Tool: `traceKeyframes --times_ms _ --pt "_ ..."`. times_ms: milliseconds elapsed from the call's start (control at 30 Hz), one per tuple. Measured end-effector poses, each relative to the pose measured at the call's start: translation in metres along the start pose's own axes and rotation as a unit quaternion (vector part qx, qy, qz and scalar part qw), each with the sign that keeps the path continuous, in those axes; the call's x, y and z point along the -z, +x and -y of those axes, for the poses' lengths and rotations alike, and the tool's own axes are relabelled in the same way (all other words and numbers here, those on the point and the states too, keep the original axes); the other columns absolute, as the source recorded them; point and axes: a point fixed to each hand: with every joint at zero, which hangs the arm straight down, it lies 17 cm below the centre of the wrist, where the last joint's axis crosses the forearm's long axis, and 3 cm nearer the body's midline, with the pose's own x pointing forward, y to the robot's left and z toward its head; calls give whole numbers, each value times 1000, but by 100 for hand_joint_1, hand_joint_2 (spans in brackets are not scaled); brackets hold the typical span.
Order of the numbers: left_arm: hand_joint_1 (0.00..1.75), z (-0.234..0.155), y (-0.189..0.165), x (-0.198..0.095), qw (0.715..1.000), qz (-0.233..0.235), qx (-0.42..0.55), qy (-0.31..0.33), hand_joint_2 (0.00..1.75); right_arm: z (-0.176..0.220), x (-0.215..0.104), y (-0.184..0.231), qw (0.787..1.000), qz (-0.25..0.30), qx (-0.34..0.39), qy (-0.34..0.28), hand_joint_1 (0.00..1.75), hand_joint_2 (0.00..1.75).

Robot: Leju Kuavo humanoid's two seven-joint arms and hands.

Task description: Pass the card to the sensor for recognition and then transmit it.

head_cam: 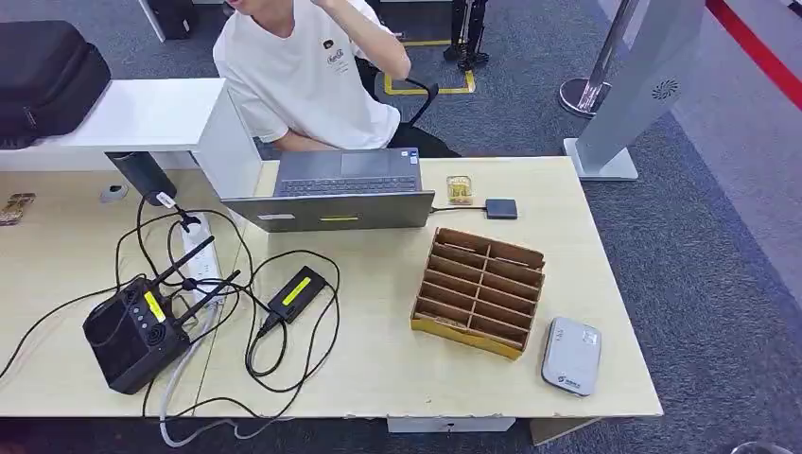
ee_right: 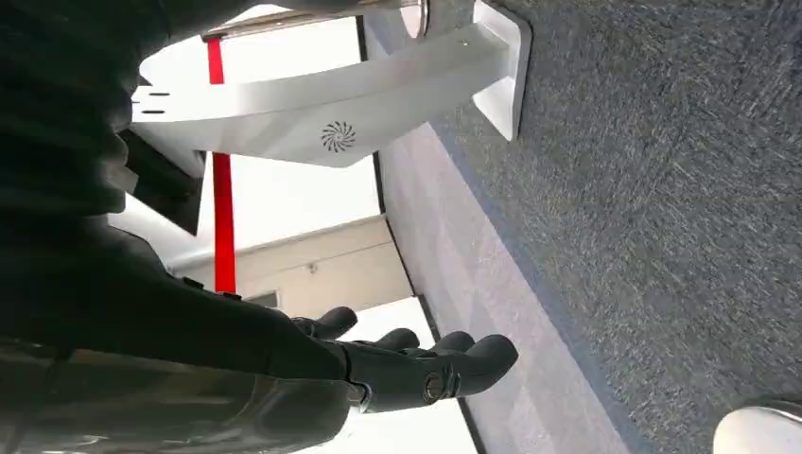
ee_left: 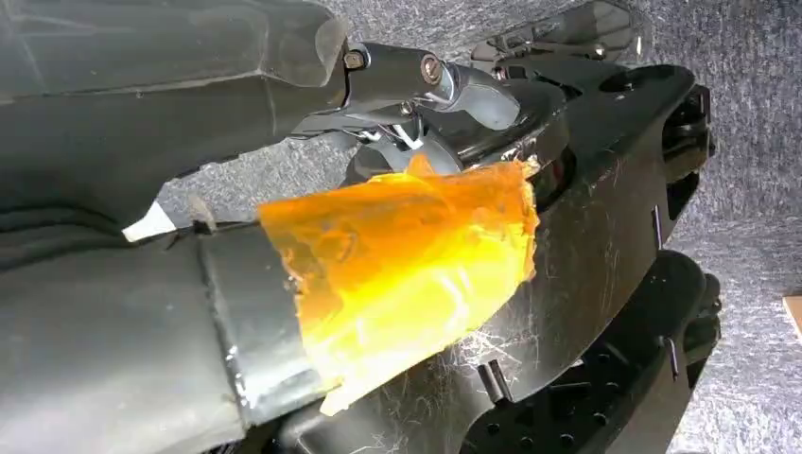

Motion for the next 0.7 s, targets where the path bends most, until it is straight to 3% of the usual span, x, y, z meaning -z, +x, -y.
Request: traceKeyframes --times_ms 100,133,200,233,267,300,433,700 --pt "0 0 0 0 1000 0 0 0 0 0 0 0 1000 0 0 0 0 175" --pt "0 0 0 0 1000 0 0 0 0 0 0 0 1000 0 0 0 0 0" --pt "0 0 0 0 1000 0 1 0 0 0 0 0 1000 0 0 0 0 0" --pt "175 0 -1 0 1000 -3 18 -1 0 -2 -1 3 1000 6 -4 6 0 0" --pt "175 -1 0 1 999 -8 51 -1 0 -8 -3 9 1000 16 -13 17 0 0" --pt "175 -4 2 3 997 -15 78 0 0 -11 -6 16 999 20 -18 23 175 0" --pt "175 -5 3 4 996 -26 89 -9 0 -17 -18 46 998 45 -18 35 175 0" --pt "175 3 -1 5 994 -26 101 -11 0 -18 -22 56 998 57 -14 37 175 0"
